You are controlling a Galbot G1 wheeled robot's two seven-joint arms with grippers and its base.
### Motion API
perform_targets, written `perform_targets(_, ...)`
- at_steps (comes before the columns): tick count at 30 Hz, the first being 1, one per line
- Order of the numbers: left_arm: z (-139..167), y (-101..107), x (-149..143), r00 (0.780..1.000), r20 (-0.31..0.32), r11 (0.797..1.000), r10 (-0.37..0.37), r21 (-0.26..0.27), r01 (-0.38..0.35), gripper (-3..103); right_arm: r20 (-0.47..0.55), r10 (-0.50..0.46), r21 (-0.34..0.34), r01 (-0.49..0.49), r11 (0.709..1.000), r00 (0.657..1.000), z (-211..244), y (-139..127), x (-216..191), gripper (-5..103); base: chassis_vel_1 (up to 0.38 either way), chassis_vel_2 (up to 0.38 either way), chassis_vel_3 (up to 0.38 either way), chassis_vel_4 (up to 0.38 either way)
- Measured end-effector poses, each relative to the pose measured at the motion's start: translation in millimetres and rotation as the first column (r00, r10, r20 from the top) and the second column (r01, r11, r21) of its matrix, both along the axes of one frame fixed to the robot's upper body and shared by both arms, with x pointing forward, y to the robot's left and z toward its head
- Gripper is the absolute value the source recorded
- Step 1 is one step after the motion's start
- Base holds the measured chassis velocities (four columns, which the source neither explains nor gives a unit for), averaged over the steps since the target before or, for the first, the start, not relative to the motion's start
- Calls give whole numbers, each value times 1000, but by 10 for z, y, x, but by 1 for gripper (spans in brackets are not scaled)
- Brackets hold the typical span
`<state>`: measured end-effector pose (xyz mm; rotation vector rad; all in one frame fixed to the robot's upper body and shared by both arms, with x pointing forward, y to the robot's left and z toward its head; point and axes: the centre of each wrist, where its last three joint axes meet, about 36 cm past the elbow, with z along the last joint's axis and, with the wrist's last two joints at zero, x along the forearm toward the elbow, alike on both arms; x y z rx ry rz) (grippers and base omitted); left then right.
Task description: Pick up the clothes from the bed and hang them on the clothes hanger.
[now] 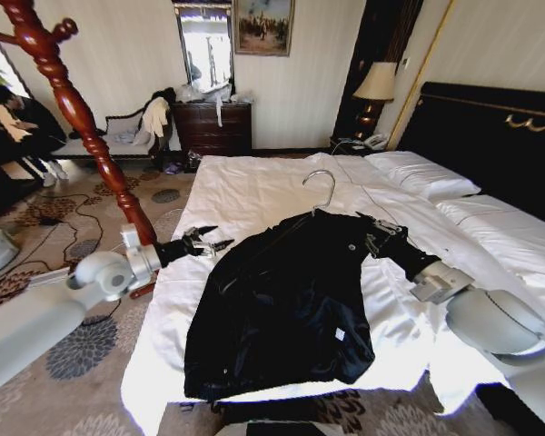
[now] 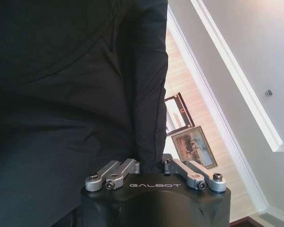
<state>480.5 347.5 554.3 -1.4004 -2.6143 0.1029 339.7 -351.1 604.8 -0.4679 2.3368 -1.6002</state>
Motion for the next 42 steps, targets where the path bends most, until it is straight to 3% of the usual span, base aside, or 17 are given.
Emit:
perform_targets(7,-283,-41,175,1000,3,1000,-6,22,6,100,10,8,-20,-8,1000,1000,10,-23,-46,16,0,0,0,0)
perform_targets(19,-495,-89,420,1000,-16,1000,5,-14,-6,100,23,25,-43,-24,999,999,34,4,-46,16,0,0,0,0)
perform_targets(29,-606,-282,557,999,-46,999,-18,-46,16,97,32,38,-49,-36,998,999,79,23,-25,16,0,0,0,0)
perform_targets(33,-652,-281,585,998,-67,999,-10,-40,8,84,33,38,-46,-36,998,999,80,22,-10,16,0,0,0,0)
perform_targets(35,-664,-277,586,997,-75,999,-9,-39,6,84,33,38,-45,-36,998,999,79,22,-5,16,0,0,0,0)
perform_targets(42,-695,-292,601,996,-94,998,-4,-58,-1,51,29,38,-42,-36,998,999,58,26,6,16,0,0,0,0)
